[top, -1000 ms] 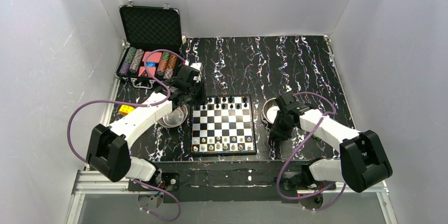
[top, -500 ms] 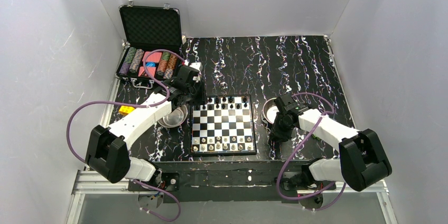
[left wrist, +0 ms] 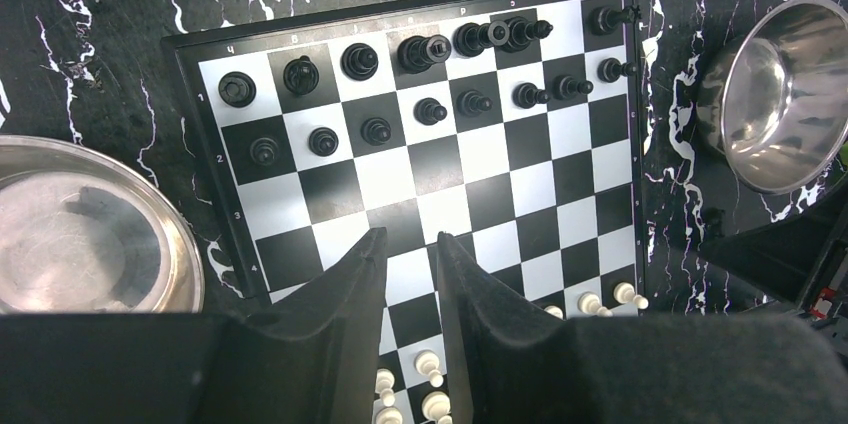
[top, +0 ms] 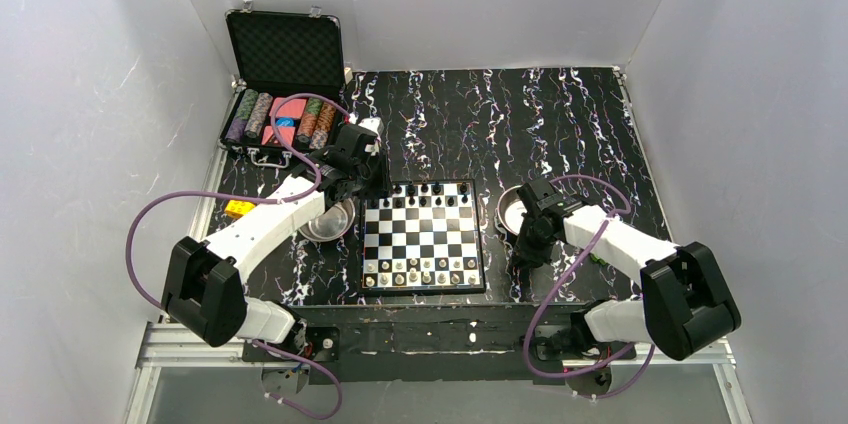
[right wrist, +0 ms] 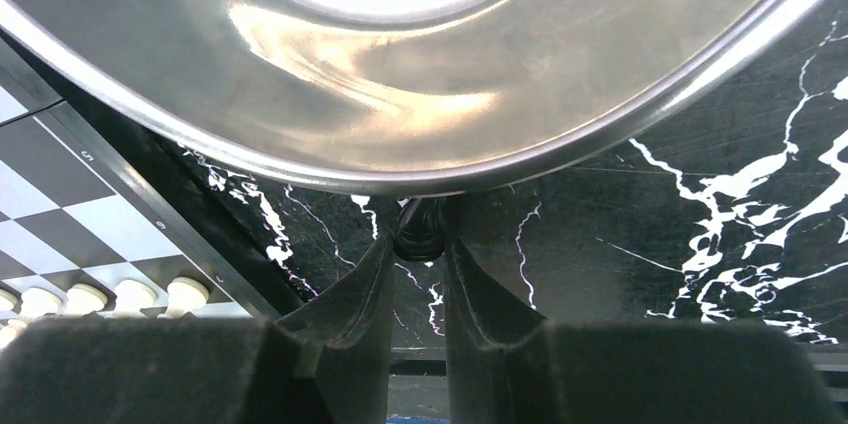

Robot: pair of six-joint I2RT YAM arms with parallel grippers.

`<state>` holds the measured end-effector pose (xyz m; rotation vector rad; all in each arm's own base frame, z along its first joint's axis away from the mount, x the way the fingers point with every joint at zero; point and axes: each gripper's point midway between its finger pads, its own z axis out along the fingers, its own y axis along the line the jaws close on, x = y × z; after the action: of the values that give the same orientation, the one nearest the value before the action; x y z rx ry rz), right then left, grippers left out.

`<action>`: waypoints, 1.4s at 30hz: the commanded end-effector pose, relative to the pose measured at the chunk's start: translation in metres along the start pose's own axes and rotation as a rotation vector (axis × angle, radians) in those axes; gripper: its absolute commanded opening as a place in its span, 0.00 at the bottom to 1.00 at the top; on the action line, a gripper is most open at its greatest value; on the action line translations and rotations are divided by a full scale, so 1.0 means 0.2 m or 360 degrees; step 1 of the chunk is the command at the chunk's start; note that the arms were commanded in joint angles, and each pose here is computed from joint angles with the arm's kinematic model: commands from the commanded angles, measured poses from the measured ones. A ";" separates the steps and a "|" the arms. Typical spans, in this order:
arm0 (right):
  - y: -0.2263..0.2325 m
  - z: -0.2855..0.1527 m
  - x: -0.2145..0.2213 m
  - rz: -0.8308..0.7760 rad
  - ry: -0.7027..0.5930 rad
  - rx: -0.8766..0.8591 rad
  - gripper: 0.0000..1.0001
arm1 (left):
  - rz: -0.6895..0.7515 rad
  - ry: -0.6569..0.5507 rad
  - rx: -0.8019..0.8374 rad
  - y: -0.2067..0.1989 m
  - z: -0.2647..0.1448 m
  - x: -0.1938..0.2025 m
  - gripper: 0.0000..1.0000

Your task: Set up the chess pieces on the board

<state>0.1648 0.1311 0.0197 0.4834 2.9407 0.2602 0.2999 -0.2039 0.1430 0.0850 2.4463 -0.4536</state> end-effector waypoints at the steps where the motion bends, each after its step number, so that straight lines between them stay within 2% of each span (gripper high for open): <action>1: 0.08 -0.10 -0.06 -0.0076 -0.0088 -0.0095 0.15 | -0.0024 -0.0075 0.0042 -0.03 -0.08 -0.07 0.25; 4: 0.20 -0.19 -0.07 -0.0235 -0.0145 -0.0341 0.03 | -0.0047 -0.0112 0.0065 -0.05 -0.13 -0.13 0.25; 5: 0.25 -0.23 -0.07 -0.0319 -0.0168 -0.0461 0.01 | -0.0059 -0.0111 0.0106 -0.08 -0.16 -0.15 0.25; 10: 0.43 -0.45 -0.07 -0.0615 -0.0377 -0.0866 0.01 | -0.0124 -0.0175 0.0254 -0.17 -0.32 -0.29 0.28; 13: 0.57 -0.63 0.00 -0.0908 -0.0458 -0.1209 0.01 | -0.0146 -0.0190 0.0370 -0.25 -0.40 -0.35 0.32; 21: 0.79 -1.06 0.14 -0.1387 -0.0623 -0.1711 0.01 | -0.0318 -0.0039 0.0778 -0.53 -0.58 -0.31 0.36; 24: 0.83 -1.13 0.18 -0.1568 -0.0751 -0.1774 0.01 | -0.0331 0.0007 0.0883 -0.63 -0.64 -0.26 0.38; 27: 0.86 -1.14 0.18 -0.1632 -0.0858 -0.1729 0.01 | -0.0326 0.0044 0.0937 -0.72 -0.69 -0.20 0.40; 34: 0.89 -1.16 0.12 -0.1635 -0.1003 -0.1542 0.01 | -0.0346 0.0083 0.0979 -0.83 -0.75 -0.12 0.41; 42: 0.92 -1.19 0.11 -0.1607 -0.1023 -0.1495 0.01 | -0.0293 0.0125 0.0950 -0.85 -0.72 -0.04 0.37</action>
<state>0.1501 0.2744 0.2611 -0.8656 1.8534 1.0336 0.1993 -0.3146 0.3060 0.1226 2.3268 -1.2820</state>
